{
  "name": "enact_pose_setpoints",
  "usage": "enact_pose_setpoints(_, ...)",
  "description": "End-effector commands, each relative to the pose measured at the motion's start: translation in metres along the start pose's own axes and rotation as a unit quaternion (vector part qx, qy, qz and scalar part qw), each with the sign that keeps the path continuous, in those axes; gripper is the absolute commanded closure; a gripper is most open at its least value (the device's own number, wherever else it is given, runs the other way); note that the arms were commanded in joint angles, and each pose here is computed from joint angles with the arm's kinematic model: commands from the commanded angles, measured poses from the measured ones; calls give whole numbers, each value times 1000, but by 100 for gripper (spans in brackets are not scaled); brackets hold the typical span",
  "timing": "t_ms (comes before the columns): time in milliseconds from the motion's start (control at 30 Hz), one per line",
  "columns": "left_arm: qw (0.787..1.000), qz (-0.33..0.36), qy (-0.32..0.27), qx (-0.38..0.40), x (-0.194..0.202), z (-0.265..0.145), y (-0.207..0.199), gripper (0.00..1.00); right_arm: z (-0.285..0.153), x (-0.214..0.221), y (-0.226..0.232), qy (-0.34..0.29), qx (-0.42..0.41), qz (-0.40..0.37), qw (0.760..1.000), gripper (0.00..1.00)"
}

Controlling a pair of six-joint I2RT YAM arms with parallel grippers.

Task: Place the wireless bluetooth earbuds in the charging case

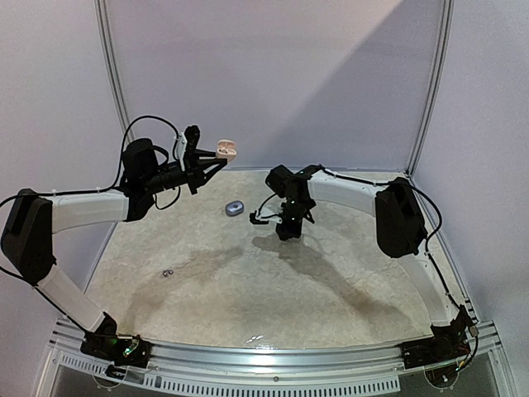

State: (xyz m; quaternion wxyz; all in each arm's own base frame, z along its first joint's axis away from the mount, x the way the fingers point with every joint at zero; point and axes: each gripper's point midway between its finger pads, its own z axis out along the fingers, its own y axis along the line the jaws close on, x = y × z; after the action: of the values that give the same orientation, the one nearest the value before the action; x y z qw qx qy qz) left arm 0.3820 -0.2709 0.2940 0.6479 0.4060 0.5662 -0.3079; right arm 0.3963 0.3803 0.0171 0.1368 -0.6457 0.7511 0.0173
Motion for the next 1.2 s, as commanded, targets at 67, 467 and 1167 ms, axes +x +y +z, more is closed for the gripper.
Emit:
enact_pose_setpoints(67, 1000, 5, 2, -8, -2, 0, 8, 100, -10, 9, 16, 11, -27, 32, 999, 99)
enact_pose_setpoints(467, 998, 36, -36, 31, -13, -4, -9, 100, -67, -14, 8, -102, -13, 189, 977, 100)
enact_pose_setpoints(1167, 967, 121, -205, 95, -112, -16, -44, 100, -489, -145, 41, -650, -130, 181, 726, 100)
